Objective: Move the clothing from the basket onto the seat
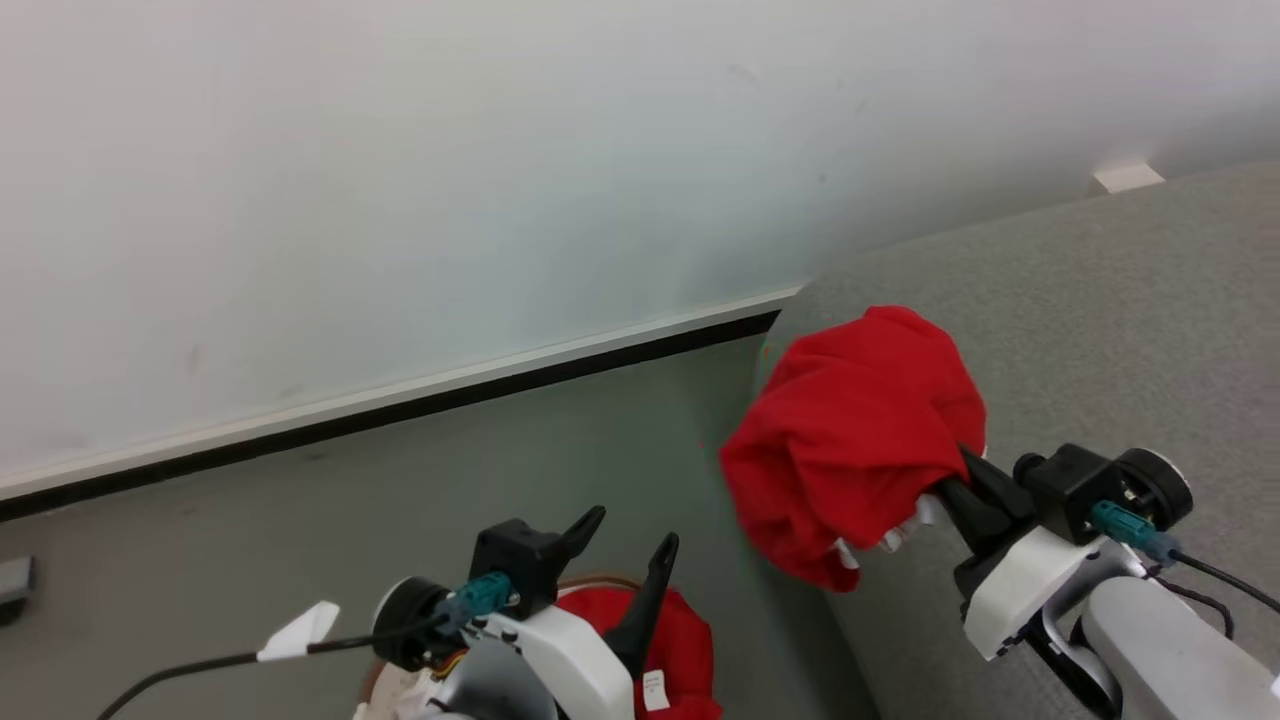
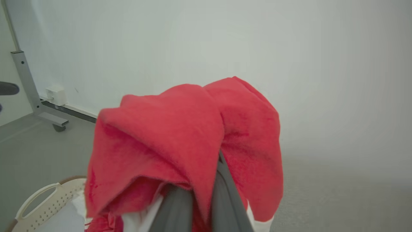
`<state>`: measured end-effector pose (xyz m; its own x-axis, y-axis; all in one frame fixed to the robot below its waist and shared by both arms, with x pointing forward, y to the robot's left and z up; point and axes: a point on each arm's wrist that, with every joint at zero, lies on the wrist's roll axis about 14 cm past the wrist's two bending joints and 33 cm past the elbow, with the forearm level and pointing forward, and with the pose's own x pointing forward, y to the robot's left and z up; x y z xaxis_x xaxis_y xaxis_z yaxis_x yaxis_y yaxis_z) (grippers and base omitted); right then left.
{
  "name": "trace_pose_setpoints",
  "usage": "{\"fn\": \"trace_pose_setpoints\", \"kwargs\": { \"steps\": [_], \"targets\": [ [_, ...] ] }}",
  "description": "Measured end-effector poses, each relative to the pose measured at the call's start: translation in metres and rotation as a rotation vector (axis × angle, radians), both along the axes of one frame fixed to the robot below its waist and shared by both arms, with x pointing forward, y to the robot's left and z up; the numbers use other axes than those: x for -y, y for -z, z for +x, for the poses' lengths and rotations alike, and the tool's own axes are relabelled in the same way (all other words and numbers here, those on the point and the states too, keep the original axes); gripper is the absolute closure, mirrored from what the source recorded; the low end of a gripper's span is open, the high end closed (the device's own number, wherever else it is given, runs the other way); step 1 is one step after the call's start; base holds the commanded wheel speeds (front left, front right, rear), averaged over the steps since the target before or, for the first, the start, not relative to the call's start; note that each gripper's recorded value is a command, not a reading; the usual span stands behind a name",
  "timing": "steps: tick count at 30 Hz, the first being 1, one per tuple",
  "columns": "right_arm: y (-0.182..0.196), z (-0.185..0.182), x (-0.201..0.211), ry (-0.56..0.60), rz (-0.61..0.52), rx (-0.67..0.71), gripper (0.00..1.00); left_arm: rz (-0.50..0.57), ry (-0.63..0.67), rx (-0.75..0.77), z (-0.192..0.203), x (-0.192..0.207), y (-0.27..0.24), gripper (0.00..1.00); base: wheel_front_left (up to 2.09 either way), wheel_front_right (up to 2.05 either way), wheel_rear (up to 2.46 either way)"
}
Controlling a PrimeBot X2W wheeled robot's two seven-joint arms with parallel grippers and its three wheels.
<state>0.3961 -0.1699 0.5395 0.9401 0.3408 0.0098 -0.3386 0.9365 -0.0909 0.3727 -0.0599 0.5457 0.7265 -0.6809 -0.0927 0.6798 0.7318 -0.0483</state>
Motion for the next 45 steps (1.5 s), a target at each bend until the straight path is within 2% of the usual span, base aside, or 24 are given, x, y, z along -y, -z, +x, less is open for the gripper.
{"fn": "trace_pose_setpoints", "kwargs": {
  "steps": [6, 13, 19, 27, 36, 40, 45],
  "targets": [
    [0.01, -0.024, 0.063, 0.166, -0.007, -0.019, 1.0, -0.022, 0.101, -0.002, -0.006, 0.034, 0.002, 0.0, 0.0, 0.0, 0.0],
    [0.012, -0.031, 0.103, 0.297, 0.03, -0.02, 1.0, -0.036, 0.164, -0.021, -0.002, 0.054, 0.011, 0.0, 0.0, 0.0, 0.0],
    [-0.006, 0.003, 0.136, 0.403, 0.046, 0.04, 1.0, -0.031, 0.201, -0.006, 0.028, 0.057, 0.018, 0.0, 0.0, 0.0, 0.0],
    [-0.01, 0.078, 0.193, 0.559, 0.029, 0.079, 1.0, -0.041, 0.188, 0.031, 0.094, 0.046, 0.042, 0.0, 0.0, 0.0, 0.0],
    [0.044, 0.159, 0.244, 0.708, -0.041, -0.014, 1.0, -0.025, 0.185, 0.018, 0.135, 0.032, 0.096, 0.0, 0.0, 0.0, 0.0],
    [0.08, 0.179, 0.253, 0.753, -0.066, -0.082, 1.0, -0.03, 0.181, -0.002, 0.139, 0.028, 0.112, 0.0, 0.0, 0.0, 0.0],
    [0.136, 0.184, 0.251, 0.786, -0.074, -0.195, 1.0, -0.028, 0.149, -0.042, 0.143, 0.018, 0.133, 0.0, 0.0, 0.0, 0.0]
  ]
}}
